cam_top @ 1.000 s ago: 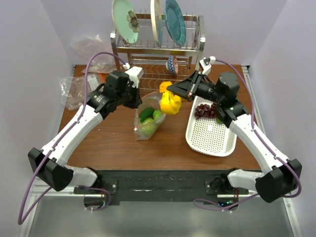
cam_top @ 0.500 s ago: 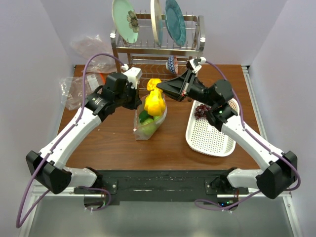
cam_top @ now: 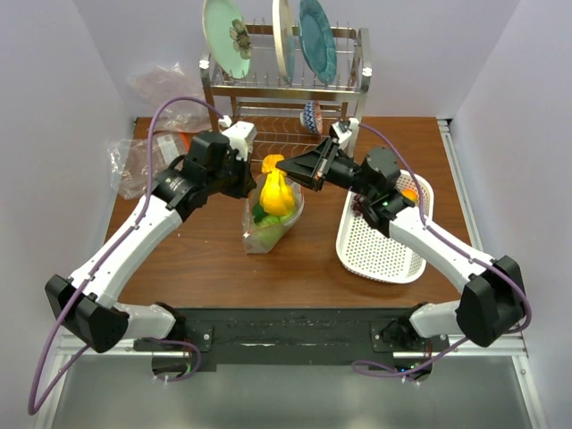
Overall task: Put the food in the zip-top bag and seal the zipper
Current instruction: Place the fake fruit in the zipper food storage bag, then adjust the zipper food storage bag at the center of the board, then pick up the fake fruit from the bin.
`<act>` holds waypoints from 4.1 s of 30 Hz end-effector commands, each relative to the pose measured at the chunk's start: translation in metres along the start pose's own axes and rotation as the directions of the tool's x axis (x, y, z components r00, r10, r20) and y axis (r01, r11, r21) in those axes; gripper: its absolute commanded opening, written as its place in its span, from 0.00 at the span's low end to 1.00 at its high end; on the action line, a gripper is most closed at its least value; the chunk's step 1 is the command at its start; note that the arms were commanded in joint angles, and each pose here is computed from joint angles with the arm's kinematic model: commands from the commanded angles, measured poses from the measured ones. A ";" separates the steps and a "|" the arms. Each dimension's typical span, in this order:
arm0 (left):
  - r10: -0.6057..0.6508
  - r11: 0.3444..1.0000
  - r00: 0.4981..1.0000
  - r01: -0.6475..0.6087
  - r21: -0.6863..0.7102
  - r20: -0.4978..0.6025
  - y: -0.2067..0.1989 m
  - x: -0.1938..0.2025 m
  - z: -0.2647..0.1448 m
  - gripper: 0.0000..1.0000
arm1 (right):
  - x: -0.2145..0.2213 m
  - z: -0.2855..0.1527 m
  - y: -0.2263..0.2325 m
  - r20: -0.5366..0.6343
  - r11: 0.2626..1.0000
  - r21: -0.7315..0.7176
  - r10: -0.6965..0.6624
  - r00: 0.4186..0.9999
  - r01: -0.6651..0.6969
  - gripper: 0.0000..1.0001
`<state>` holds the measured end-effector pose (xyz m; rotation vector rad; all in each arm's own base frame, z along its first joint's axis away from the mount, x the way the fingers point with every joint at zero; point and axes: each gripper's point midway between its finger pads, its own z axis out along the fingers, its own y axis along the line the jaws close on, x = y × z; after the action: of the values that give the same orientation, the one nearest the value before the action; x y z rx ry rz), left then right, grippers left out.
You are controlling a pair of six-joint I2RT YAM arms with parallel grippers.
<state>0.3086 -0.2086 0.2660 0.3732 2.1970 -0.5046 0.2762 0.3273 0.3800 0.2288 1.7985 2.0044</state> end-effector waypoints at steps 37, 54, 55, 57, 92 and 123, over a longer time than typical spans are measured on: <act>0.002 0.999 0.999 0.000 -0.032 0.045 0.005 -0.014 -0.005 0.00 | -0.030 -0.054 -0.094 -0.401 0.514 0.514 -0.563 0.722 0.687 0.60; -0.003 1.000 0.999 0.004 -0.030 0.045 0.005 -0.014 -0.005 0.00 | 0.008 -0.096 -0.160 -0.552 0.360 0.645 -0.390 0.737 0.674 0.43; -0.003 0.999 0.999 0.004 -0.032 0.045 0.005 -0.015 -0.005 0.00 | 0.009 -0.094 -0.160 -0.550 0.366 0.642 -0.391 0.738 0.673 0.38; -0.004 0.999 0.999 0.005 -0.032 0.047 0.005 -0.015 -0.006 0.00 | 0.009 -0.092 -0.161 -0.555 0.370 0.638 -0.387 0.737 0.675 0.28; -0.051 0.995 0.998 0.048 0.082 0.035 -0.014 -0.007 -0.001 0.00 | -0.017 -0.065 -0.121 -0.478 0.370 0.633 -0.504 0.719 0.680 0.00; -0.009 0.999 0.999 0.007 0.035 0.050 -0.003 -0.006 0.001 0.00 | -0.146 -0.301 -0.199 -0.104 -0.077 0.994 -0.505 0.857 0.075 0.44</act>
<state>0.3114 -0.2084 0.2497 0.3339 2.2395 -0.5045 0.3074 0.0462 0.1866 0.2894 2.4497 0.0624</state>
